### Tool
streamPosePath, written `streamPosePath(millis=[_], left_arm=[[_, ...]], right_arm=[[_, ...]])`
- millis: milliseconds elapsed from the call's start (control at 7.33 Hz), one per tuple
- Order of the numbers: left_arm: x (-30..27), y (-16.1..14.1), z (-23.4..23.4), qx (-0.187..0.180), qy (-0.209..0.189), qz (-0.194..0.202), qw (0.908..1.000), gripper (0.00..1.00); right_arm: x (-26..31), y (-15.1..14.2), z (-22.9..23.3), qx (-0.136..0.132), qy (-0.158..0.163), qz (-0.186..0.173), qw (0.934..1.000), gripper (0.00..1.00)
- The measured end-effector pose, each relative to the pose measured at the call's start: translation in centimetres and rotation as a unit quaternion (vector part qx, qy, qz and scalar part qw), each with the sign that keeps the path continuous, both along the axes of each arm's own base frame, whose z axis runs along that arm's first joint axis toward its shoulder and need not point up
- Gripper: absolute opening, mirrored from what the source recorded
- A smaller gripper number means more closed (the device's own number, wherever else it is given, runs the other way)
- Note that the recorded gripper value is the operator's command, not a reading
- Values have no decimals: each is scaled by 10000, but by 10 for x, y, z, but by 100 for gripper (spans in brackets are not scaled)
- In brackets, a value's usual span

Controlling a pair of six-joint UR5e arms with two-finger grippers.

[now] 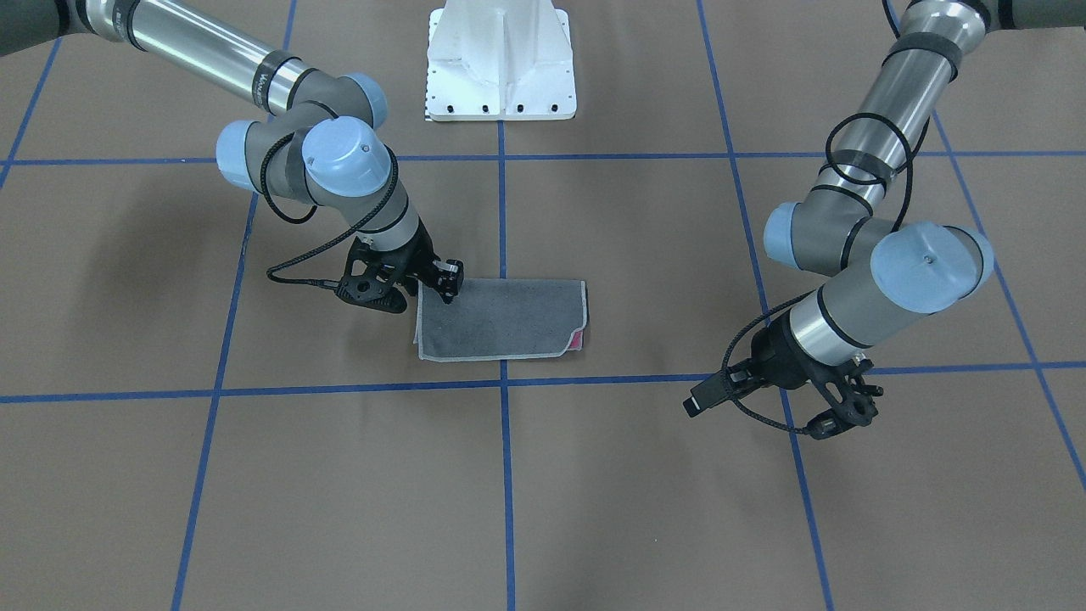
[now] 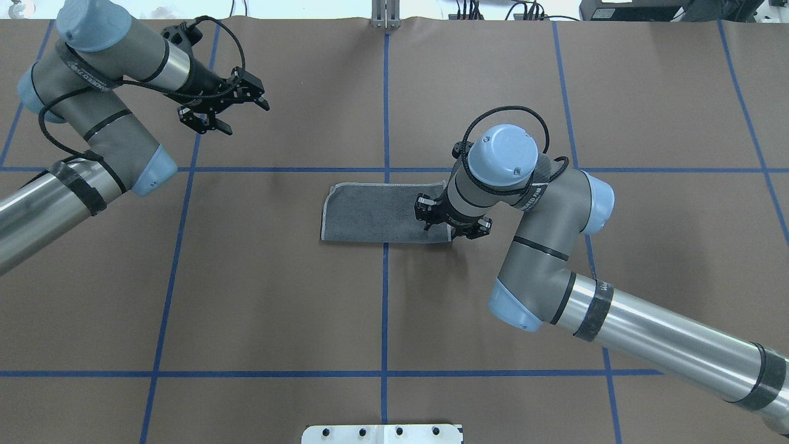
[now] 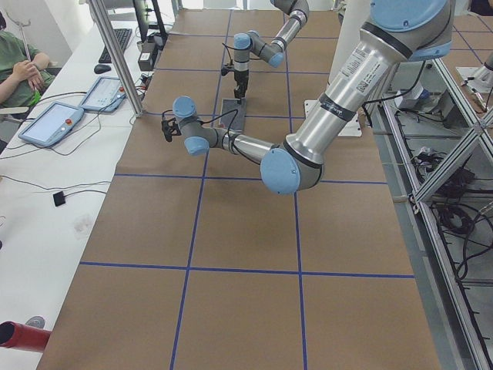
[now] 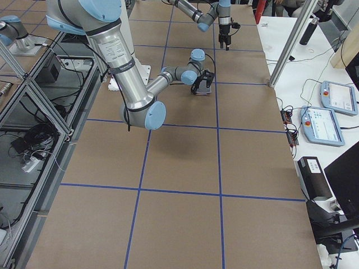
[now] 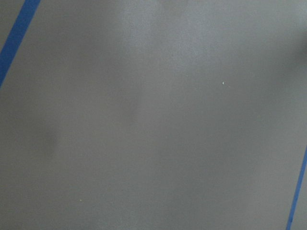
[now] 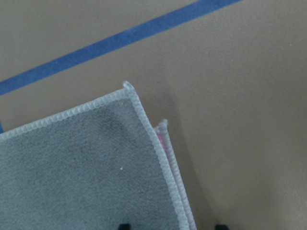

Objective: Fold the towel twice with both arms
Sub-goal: 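Drag the strip's end with the right gripper, turning it toward the robot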

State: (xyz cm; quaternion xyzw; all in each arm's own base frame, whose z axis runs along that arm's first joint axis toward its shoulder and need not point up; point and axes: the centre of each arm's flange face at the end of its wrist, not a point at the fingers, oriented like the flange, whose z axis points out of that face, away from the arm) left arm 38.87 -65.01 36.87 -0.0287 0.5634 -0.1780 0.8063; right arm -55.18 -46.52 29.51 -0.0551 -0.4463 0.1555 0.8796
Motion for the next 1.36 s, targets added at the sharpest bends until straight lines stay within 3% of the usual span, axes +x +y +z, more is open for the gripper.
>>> streamPosePath(millis=[546, 819, 1092, 1365], left_arm=[[0, 0, -1, 11, 6, -3, 10000, 100], [0, 0, -3, 20, 15, -4, 10000, 100], [-3, -1, -2, 29, 14, -21, 10000, 100], [-5, -2, -1, 28, 11, -32, 10000, 100]], right_arm=[[9, -5, 0, -72, -54, -36, 10000, 0], [33, -8, -9, -315, -323, -286, 9986, 0], [43, 10, -19, -463, -588, -616, 9953, 0], [17, 50, -45, -445, -806, -1075, 9899, 0]])
